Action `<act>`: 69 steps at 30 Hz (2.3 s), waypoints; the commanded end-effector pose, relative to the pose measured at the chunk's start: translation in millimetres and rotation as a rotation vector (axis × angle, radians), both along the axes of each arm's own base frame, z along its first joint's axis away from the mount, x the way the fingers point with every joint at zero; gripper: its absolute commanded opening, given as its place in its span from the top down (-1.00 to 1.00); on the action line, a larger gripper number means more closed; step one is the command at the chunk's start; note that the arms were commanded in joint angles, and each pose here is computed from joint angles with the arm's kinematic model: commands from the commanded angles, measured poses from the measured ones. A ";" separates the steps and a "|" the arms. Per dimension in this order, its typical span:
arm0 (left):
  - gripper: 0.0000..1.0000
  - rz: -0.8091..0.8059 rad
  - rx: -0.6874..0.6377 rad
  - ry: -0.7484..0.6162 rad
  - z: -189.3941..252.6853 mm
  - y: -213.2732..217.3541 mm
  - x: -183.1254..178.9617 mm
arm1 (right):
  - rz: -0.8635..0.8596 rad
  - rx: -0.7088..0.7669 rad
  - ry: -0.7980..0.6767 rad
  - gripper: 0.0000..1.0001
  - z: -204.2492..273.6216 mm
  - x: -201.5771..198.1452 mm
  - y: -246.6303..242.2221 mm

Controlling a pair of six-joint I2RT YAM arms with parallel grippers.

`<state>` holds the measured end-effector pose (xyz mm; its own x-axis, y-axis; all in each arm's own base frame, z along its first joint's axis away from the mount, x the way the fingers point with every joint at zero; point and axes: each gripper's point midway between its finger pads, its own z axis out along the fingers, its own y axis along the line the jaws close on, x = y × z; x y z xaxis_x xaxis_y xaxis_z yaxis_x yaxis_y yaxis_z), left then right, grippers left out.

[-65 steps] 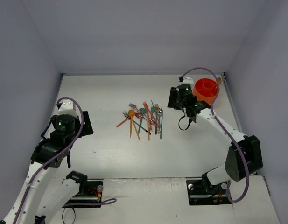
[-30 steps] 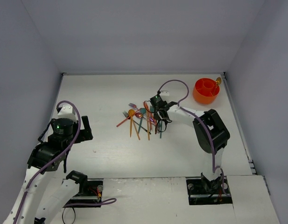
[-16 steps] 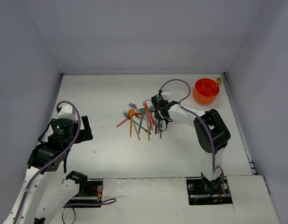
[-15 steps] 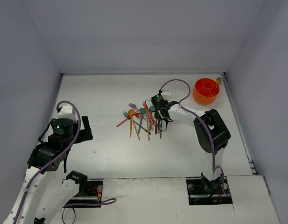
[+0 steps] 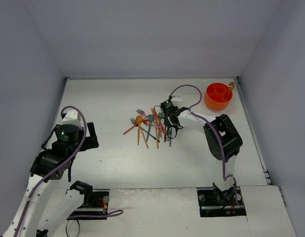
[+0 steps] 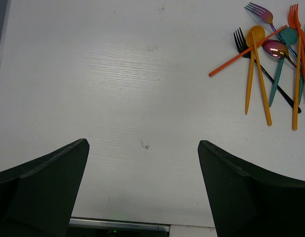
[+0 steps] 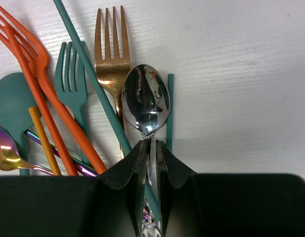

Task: Sort the eating utensils into containers

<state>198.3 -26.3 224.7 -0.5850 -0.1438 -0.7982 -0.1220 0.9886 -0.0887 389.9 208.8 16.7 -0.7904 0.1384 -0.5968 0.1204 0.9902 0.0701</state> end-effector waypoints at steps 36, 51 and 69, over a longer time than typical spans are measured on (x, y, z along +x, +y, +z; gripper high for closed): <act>-0.82 0.021 0.009 -0.052 16.6 2.8 8.5 | 0.011 0.077 -0.188 1.00 88.3 33.7 10.9; -0.82 0.032 0.036 -0.045 13.1 6.5 10.7 | -0.092 0.032 -0.618 1.00 246.1 59.6 -82.8; -0.82 0.055 0.061 -0.015 3.6 8.5 18.0 | -0.361 -0.192 -0.925 1.00 299.2 99.2 -319.1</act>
